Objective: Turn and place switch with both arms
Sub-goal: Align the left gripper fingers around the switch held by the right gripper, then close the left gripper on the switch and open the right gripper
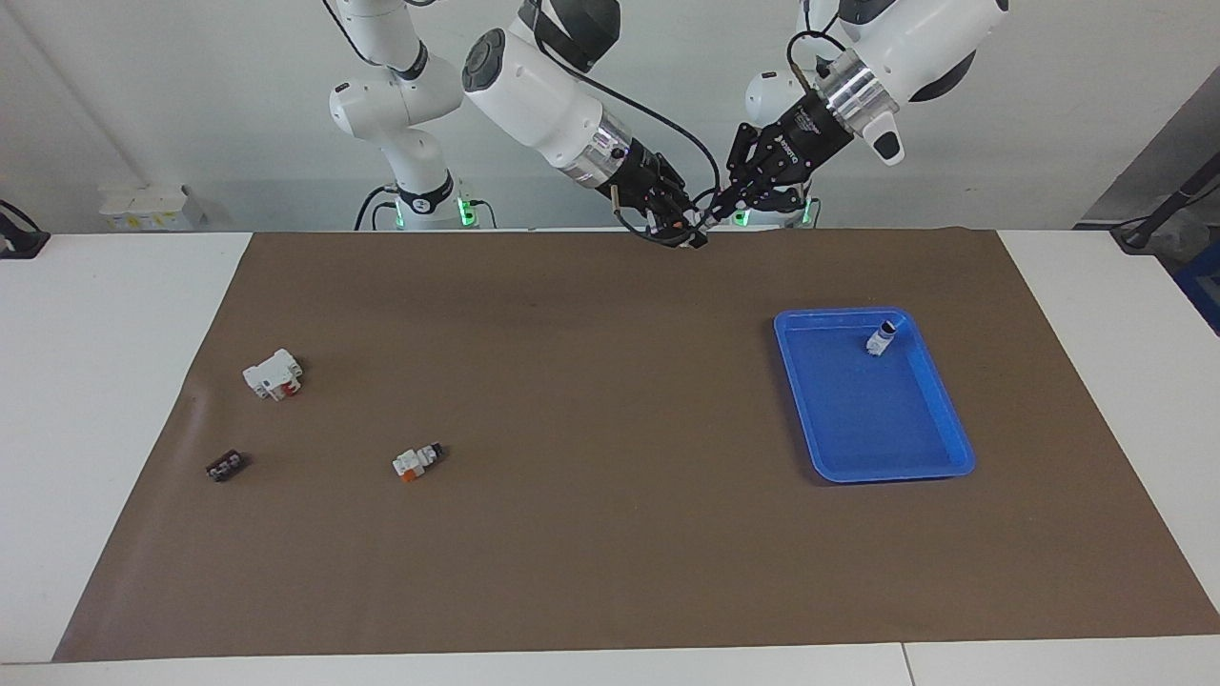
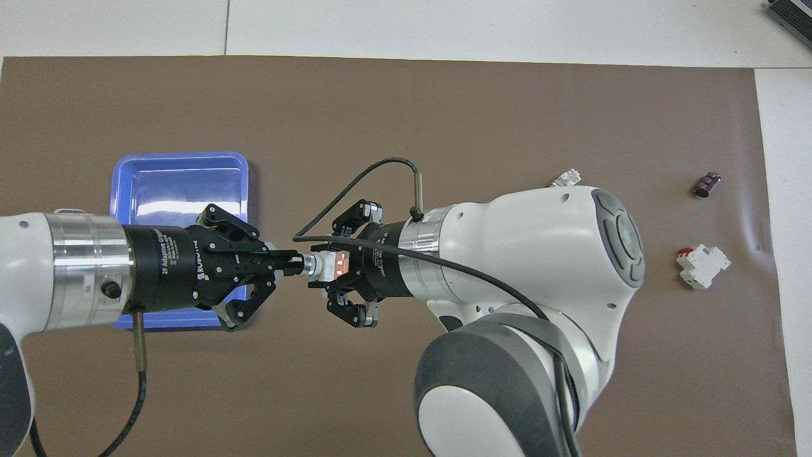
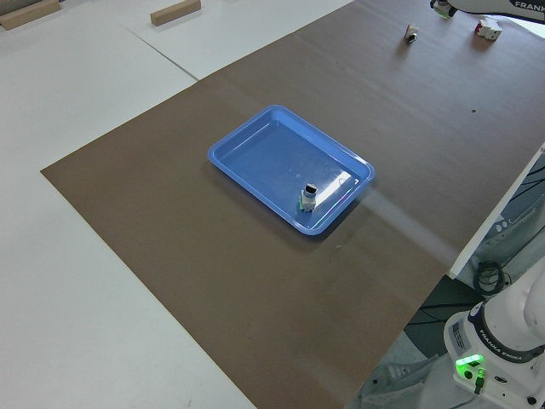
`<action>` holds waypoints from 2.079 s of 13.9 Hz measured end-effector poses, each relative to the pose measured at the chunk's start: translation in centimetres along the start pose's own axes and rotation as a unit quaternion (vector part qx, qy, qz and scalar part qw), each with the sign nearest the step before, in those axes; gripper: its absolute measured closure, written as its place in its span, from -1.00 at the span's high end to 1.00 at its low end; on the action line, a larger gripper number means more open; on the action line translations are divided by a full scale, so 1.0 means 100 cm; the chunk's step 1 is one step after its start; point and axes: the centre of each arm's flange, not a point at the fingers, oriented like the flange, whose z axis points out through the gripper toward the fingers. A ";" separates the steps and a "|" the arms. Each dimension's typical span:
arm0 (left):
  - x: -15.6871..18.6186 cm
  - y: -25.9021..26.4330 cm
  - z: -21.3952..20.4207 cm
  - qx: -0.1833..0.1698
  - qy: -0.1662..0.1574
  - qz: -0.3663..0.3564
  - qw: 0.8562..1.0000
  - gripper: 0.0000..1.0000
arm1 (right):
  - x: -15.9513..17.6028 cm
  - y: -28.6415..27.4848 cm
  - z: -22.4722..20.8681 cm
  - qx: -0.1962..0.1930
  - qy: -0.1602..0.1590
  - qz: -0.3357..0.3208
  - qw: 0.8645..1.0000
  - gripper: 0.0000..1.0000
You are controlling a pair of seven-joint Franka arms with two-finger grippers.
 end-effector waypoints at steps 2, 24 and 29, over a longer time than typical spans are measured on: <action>-0.001 -0.001 0.000 -0.001 0.000 0.059 0.998 -0.78 | 0.000 0.000 0.000 0.000 0.000 0.000 1.000 -0.16; 0.019 -0.010 -0.001 0.026 -0.006 0.588 0.808 -0.78 | -0.001 0.013 0.014 -0.025 0.008 -0.004 1.000 -0.16; 0.028 -0.008 -0.007 0.038 -0.027 0.627 0.778 -0.78 | -0.006 0.019 0.017 -0.031 0.006 -0.008 0.999 -0.16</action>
